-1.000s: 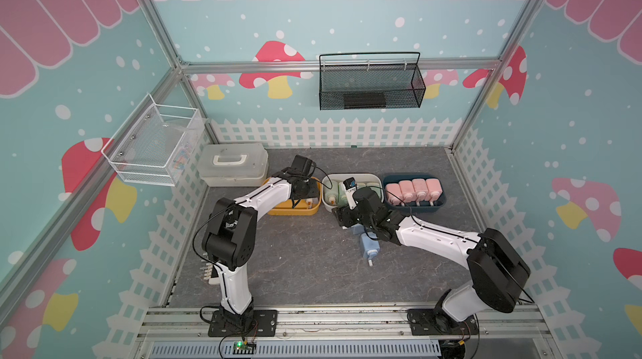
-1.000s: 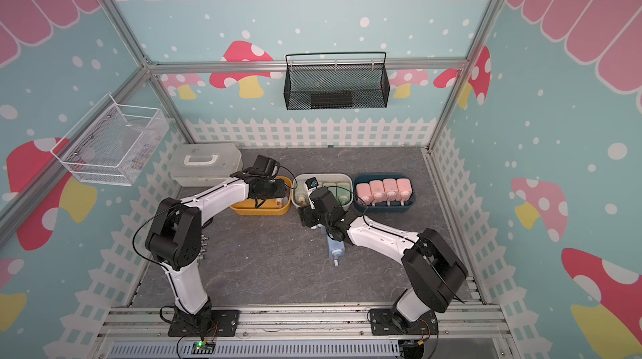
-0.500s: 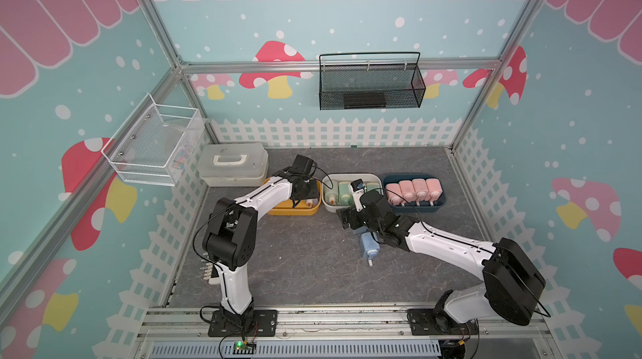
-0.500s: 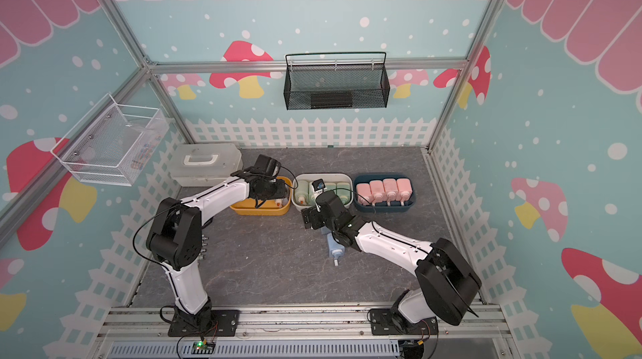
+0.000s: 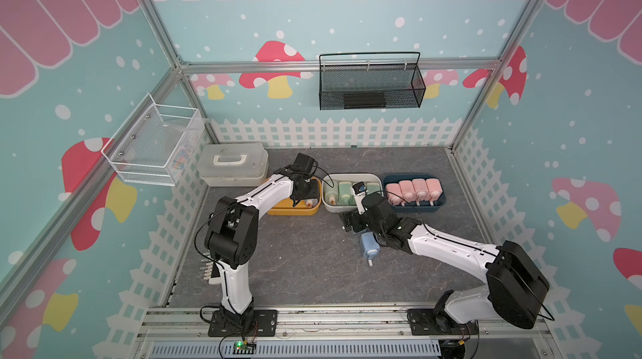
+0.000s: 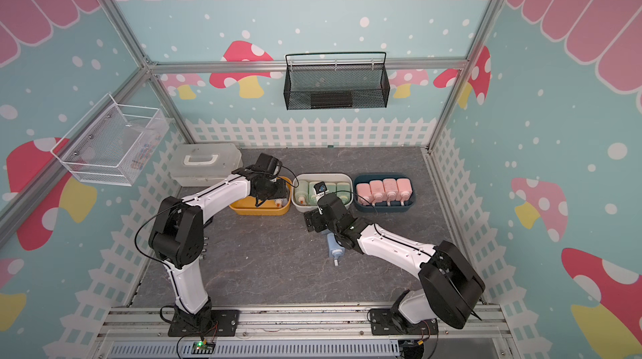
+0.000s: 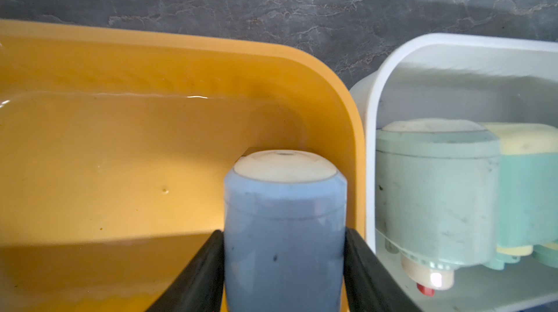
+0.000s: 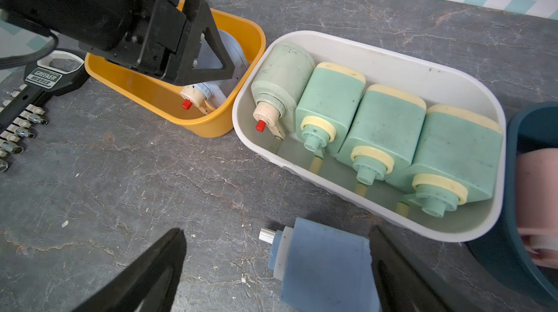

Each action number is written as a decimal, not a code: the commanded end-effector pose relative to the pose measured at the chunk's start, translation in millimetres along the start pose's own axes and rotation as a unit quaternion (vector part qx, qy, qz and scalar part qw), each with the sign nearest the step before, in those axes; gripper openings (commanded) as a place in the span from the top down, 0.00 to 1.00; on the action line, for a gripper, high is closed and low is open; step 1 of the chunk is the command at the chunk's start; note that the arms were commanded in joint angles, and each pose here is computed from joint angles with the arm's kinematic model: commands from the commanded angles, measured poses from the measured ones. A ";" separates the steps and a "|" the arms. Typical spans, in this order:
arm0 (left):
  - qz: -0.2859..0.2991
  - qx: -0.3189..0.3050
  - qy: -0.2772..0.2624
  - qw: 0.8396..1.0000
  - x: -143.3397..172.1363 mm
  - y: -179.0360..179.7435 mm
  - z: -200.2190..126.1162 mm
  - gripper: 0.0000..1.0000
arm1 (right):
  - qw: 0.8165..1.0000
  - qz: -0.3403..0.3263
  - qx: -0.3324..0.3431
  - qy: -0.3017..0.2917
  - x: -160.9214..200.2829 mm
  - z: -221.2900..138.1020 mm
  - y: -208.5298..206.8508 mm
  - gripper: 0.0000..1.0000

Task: Place the pencil sharpeners by color into the storage box
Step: Place the pencil sharpener in the storage box, then adjust the pencil sharpener at the center of the board, then pick up the pencil sharpener from the center of the board.

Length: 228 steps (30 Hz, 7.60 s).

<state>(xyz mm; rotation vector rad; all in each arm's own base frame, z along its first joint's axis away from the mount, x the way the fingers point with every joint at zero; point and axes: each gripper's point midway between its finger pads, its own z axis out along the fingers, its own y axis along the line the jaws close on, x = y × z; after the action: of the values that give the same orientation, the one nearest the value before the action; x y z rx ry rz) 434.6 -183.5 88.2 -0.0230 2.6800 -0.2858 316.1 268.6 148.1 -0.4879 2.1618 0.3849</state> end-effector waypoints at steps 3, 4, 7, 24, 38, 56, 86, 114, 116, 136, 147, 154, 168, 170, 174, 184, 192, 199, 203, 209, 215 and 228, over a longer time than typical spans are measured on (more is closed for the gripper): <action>0.004 0.029 -0.006 1.000 -9.8 -18.6 -3.0 0.37 | 1.000 -0.008 0.007 -0.001 -1.2 -4.8 -1.4 0.05; 0.004 0.031 -0.006 0.999 -10.3 -19.3 -3.7 0.37 | 1.000 -0.009 0.006 0.000 -1.1 -4.5 -1.2 0.05; 0.002 0.037 -0.008 0.999 -12.2 -21.8 -6.8 0.32 | 1.000 -0.012 0.004 0.002 -0.1 -5.1 -0.1 0.05; 0.006 0.014 -0.031 0.999 -7.5 -8.7 -27.8 0.01 | 0.999 -0.019 0.041 0.025 20.2 -2.9 -18.8 0.01; 0.011 0.026 -0.081 0.996 -9.5 -20.0 -53.6 0.01 | 0.999 0.000 0.033 0.041 33.5 -10.5 -29.5 0.02; 0.033 0.071 -0.136 0.988 13.5 -46.9 -100.2 0.01 | 0.995 0.041 -0.012 0.092 62.8 -10.2 -35.2 0.01; 0.088 0.094 -0.088 0.988 102.1 -66.6 -83.0 0.01 | 0.980 -0.045 -0.075 0.177 70.6 15.1 -24.1 0.02; 0.119 0.124 -0.061 0.983 119.6 -73.6 -71.7 0.01 | 0.996 -0.019 -0.066 0.058 17.5 -15.7 -23.3 0.02; 0.125 0.124 -0.060 0.983 119.3 -75.6 -69.7 0.01 | 0.999 -0.011 -0.035 0.031 13.7 -24.0 -34.6 0.01; 0.356 0.159 -0.083 0.917 117.2 -115.1 -57.5 0.01 | 0.989 0.013 0.150 -0.012 34.5 -78.2 -104.6 0.01; 0.444 0.205 -0.059 0.870 132.4 -134.7 -42.5 0.01 | 0.985 0.004 0.168 -0.028 43.2 -92.9 -113.3 0.01; 0.459 0.211 -0.057 0.861 131.3 -142.1 -36.4 0.03 | 0.985 -0.007 0.172 -0.030 43.2 -95.4 -114.6 0.01; 0.469 0.217 -0.036 0.856 143.3 -151.2 -22.4 0.13 | 0.984 -0.008 0.173 -0.034 44.2 -98.9 -115.7 0.01; 0.467 0.213 -0.038 0.857 143.3 -149.6 -21.2 0.15 | 0.985 -0.010 0.172 -0.035 43.2 -99.3 -115.1 0.01; 0.465 0.209 -0.037 0.860 144.9 -146.5 -20.0 0.23 | 0.985 -0.007 0.169 -0.035 42.5 -99.2 -114.1 0.01; 0.452 0.198 -0.041 0.869 140.5 -144.0 -20.9 0.51 | 0.985 -0.006 0.168 -0.032 40.9 -95.7 -113.3 0.01; 0.444 0.191 -0.044 0.874 136.4 -143.6 -22.8 0.67 | 0.985 -0.005 0.167 -0.034 41.7 -96.7 -113.4 0.01; 0.426 0.175 -0.048 0.886 131.1 -139.3 -24.4 1.00 | 0.987 -0.001 0.159 -0.029 43.7 -91.9 -110.5 0.01; 0.419 0.167 -0.050 0.891 130.4 -135.8 -24.2 1.00 | 0.989 -0.003 0.145 -0.026 42.7 -86.3 -105.5 0.01; 0.401 0.167 -0.063 0.899 127.8 -134.2 -28.7 1.00 | 0.990 0.004 0.140 -0.030 40.4 -83.6 -103.5 0.01; 0.378 0.165 -0.078 0.908 125.6 -130.2 -36.3 1.00 | 0.991 0.002 0.132 -0.030 40.8 -82.5 -101.0 0.01; 0.331 0.143 -0.094 0.928 128.3 -108.9 -53.9 1.00 | 0.997 -0.013 0.051 -0.055 27.2 -72.9 -72.5 0.03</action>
<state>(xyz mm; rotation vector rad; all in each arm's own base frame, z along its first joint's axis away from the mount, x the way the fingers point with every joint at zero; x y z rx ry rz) 288.0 -291.5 90.3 0.9479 2.2920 -0.4388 284.8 150.7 152.8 -0.3726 2.1042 0.1883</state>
